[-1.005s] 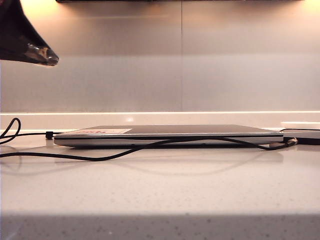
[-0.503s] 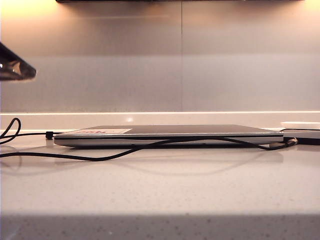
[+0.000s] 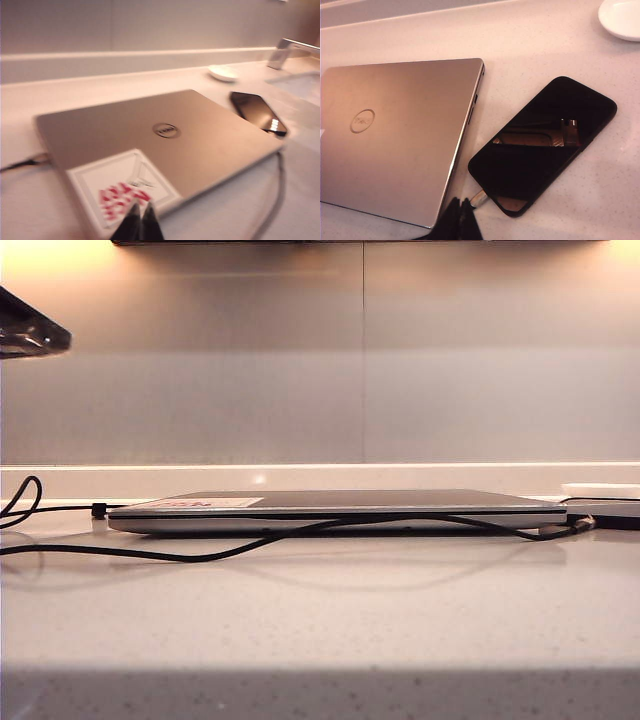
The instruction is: Pick up the charging cable and the phone, plug the charging cable into the charging port on the phone, and finally place them back on the table.
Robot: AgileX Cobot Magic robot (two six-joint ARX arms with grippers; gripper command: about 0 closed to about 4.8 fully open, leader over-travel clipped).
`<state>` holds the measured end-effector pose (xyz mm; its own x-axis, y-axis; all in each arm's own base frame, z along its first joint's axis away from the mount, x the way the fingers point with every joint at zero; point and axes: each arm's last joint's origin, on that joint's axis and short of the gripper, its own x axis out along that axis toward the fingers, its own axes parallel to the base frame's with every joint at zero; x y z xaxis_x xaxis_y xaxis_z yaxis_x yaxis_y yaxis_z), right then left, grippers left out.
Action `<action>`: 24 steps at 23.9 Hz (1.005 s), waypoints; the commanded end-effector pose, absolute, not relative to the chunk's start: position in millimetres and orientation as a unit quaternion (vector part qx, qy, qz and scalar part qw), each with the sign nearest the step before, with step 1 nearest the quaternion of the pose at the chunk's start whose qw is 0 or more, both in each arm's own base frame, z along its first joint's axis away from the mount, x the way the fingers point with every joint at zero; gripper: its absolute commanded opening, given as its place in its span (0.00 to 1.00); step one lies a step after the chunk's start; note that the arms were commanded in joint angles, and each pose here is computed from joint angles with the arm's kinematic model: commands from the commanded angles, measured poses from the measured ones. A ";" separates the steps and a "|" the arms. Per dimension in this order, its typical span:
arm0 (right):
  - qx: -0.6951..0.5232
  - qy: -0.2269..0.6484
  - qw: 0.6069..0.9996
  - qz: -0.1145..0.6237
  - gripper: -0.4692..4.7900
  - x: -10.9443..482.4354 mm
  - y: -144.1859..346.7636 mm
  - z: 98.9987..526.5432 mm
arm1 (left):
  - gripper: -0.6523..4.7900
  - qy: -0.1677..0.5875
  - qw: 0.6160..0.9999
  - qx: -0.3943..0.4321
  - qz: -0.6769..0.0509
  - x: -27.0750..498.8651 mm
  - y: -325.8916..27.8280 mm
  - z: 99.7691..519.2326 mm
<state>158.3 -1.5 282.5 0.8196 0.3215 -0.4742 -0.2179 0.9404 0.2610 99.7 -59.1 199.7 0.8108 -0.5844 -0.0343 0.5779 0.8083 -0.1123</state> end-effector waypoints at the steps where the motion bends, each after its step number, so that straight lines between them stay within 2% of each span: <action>1: 0.094 0.253 0.952 0.145 0.08 158.4 -1.2 286.2 | 0.11 0.011 0.964 -0.049 -0.263 101.4 -48.4 198.6; 5: 0.094 0.253 0.952 0.145 0.08 158.4 -1.2 286.2 | 0.11 -0.027 0.981 -0.051 -0.185 98.8 -28.9 189.0; 11: 0.094 0.253 0.952 0.145 0.08 158.4 -1.2 286.2 | 0.11 -0.065 0.991 -0.014 -0.120 95.1 -15.1 178.5; 17: 0.094 0.253 0.952 0.145 0.08 158.4 -1.3 286.2 | 0.11 -0.060 0.992 0.029 -0.104 95.7 -12.5 176.8; 24: 0.094 0.253 0.952 0.145 0.08 158.4 -1.3 286.2 | 0.11 -0.032 0.994 0.036 -0.098 96.3 -11.3 171.3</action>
<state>158.3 -1.6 282.5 0.8200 0.3208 -0.4740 -0.2174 0.9406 0.2607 96.6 -11.2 169.0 0.9800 -0.1940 0.0441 0.1905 0.9790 0.0722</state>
